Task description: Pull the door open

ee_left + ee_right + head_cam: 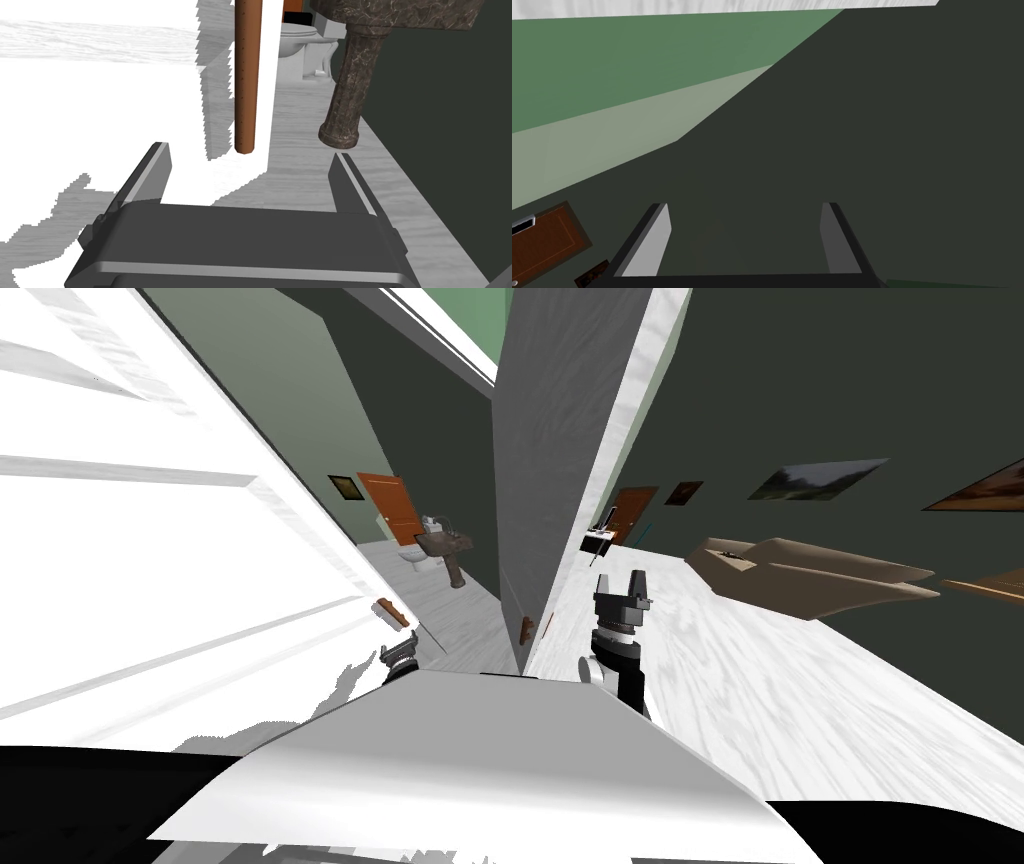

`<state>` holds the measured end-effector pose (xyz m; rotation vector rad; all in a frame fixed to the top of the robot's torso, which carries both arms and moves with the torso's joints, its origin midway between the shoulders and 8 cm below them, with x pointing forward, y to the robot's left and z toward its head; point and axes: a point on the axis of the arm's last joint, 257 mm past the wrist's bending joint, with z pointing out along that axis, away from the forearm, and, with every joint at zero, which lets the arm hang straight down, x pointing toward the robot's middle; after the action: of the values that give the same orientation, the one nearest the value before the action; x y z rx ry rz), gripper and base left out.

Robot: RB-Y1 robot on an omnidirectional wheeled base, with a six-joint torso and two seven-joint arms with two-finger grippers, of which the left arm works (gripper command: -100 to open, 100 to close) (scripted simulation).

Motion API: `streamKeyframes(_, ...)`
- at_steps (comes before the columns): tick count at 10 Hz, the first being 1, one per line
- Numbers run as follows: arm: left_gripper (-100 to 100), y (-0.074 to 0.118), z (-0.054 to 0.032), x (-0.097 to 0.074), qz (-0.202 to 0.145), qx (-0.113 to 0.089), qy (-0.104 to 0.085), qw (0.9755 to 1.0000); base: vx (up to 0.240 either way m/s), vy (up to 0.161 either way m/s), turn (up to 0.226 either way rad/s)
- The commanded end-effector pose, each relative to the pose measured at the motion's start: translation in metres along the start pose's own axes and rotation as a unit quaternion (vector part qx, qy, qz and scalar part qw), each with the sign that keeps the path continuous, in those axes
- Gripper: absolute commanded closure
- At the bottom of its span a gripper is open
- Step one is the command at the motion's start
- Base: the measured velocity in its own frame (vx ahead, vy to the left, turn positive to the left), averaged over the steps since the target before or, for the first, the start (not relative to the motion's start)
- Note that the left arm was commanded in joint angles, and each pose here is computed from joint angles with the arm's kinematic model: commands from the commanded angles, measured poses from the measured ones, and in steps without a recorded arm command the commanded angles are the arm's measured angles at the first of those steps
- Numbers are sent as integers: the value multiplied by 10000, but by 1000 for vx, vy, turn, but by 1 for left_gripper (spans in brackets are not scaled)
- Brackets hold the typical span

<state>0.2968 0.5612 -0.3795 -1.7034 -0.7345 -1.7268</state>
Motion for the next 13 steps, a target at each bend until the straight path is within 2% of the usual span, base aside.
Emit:
streamKeyframes(1,-100,-33,1,-13,-13,30,-13,10000,8,20,-57)
streamKeyframes(13,-100,-196,7,-84,-76,203,-84,9997,1,16,-27)
